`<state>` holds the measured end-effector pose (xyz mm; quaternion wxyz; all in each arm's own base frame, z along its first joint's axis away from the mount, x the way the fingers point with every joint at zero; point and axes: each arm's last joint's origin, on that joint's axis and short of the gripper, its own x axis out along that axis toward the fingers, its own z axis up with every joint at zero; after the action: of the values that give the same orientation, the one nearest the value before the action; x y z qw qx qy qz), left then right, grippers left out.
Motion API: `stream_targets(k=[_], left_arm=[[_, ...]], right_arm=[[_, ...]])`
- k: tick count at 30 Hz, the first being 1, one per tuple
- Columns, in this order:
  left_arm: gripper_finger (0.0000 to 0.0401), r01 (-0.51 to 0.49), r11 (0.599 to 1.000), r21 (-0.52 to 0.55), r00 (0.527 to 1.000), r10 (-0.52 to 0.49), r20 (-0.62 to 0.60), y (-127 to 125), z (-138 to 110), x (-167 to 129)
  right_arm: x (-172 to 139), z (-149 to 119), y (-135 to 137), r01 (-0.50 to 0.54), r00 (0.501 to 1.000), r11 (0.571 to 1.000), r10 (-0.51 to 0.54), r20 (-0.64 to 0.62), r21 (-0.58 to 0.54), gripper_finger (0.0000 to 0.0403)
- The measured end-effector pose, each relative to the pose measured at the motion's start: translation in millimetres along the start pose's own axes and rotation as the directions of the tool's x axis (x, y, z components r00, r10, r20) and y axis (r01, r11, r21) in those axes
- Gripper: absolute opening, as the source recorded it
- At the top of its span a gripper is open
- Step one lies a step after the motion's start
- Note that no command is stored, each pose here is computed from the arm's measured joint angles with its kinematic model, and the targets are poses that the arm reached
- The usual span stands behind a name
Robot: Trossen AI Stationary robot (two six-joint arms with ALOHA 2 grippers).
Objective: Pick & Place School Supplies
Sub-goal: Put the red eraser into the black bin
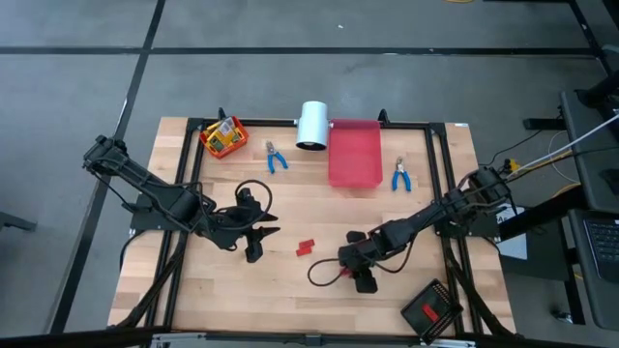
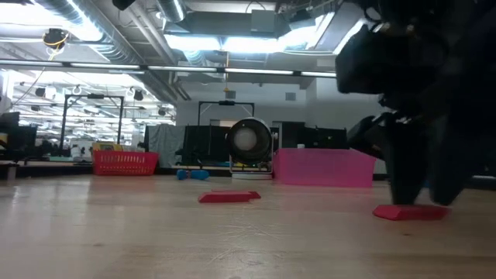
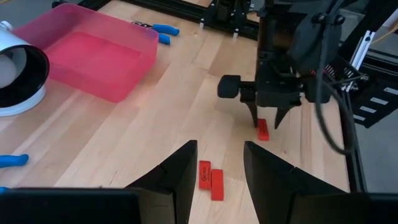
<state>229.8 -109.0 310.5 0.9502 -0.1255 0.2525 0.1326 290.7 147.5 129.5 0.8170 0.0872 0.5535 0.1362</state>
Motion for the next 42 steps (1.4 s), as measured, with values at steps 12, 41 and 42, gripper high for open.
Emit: stream_targets(k=[12, 41, 42], left_arm=[[0.0127, 0.000, 1.000, 0.005, 1.000, 0.000, 0.000, 0, 0, 0], [0.0127, 0.000, 1.000, 0.005, 1.000, 0.000, 0.000, 0, 0, 0], [0.0127, 0.000, 1.000, 0.005, 1.000, 0.000, 0.000, 0, 0, 0]], right_arm=[[-6, -2, 21, -0.004, 0.998, 0.998, 0.001, 0.056, 0.066, 0.0177], [4, -5, 37, 0.006, 0.992, 0.996, -0.017, 0.123, 0.089, 0.0178], [5, -5, 37, 0.012, 0.992, 0.996, -0.023, 0.126, 0.090, 0.0178]])
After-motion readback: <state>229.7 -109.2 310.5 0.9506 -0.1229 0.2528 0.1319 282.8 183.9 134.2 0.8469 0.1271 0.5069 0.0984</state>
